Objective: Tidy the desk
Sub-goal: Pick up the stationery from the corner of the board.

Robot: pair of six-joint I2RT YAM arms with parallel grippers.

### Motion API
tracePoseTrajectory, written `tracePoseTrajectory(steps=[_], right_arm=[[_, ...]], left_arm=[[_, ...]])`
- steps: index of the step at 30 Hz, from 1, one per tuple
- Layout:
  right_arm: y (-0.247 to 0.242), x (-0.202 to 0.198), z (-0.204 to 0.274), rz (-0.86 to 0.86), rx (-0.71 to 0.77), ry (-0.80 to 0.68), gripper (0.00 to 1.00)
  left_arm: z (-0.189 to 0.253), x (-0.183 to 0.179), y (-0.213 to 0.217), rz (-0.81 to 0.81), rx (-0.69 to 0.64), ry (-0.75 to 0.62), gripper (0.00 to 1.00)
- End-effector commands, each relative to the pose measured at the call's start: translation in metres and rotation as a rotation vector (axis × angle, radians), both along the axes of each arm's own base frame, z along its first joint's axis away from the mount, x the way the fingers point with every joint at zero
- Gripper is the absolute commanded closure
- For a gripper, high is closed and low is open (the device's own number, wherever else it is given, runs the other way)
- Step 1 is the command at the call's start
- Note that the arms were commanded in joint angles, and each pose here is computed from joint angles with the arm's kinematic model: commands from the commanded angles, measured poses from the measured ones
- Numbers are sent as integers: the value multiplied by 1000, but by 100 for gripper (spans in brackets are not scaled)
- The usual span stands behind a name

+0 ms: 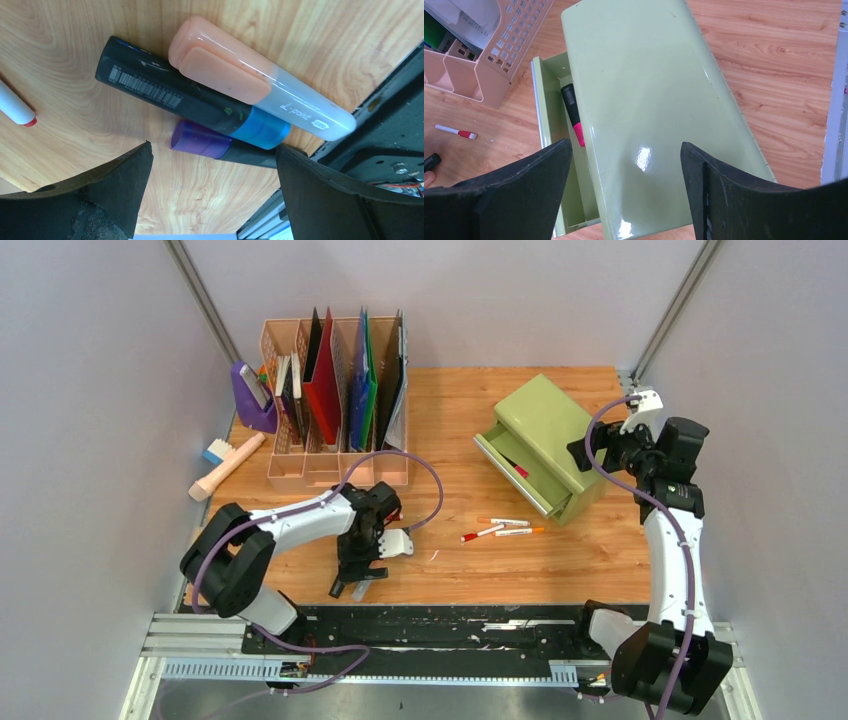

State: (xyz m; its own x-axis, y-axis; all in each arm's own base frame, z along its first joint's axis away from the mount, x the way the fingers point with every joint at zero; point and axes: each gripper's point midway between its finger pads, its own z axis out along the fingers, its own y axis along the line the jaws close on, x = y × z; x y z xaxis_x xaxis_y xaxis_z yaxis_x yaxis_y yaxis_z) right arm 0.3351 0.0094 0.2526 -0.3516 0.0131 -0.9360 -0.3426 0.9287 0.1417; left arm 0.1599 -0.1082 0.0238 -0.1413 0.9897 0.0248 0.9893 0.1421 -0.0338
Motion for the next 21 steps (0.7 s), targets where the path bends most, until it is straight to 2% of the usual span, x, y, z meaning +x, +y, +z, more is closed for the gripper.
tracePoseTrajectory(steps=[1, 13, 17, 21], right_arm=[[2, 1, 3, 17, 5, -14, 19], [3, 1, 1, 23, 11, -7, 19], [4, 1, 0, 27, 15, -5, 19], [4, 1, 0, 28, 17, -4, 19]], left_arm=[[-10, 10, 2, 30, 18, -49, 0], [-18, 12, 34, 4, 111, -117, 4], [-24, 12, 40, 4, 129, -119, 9], [-29, 10, 44, 8, 139, -105, 20]])
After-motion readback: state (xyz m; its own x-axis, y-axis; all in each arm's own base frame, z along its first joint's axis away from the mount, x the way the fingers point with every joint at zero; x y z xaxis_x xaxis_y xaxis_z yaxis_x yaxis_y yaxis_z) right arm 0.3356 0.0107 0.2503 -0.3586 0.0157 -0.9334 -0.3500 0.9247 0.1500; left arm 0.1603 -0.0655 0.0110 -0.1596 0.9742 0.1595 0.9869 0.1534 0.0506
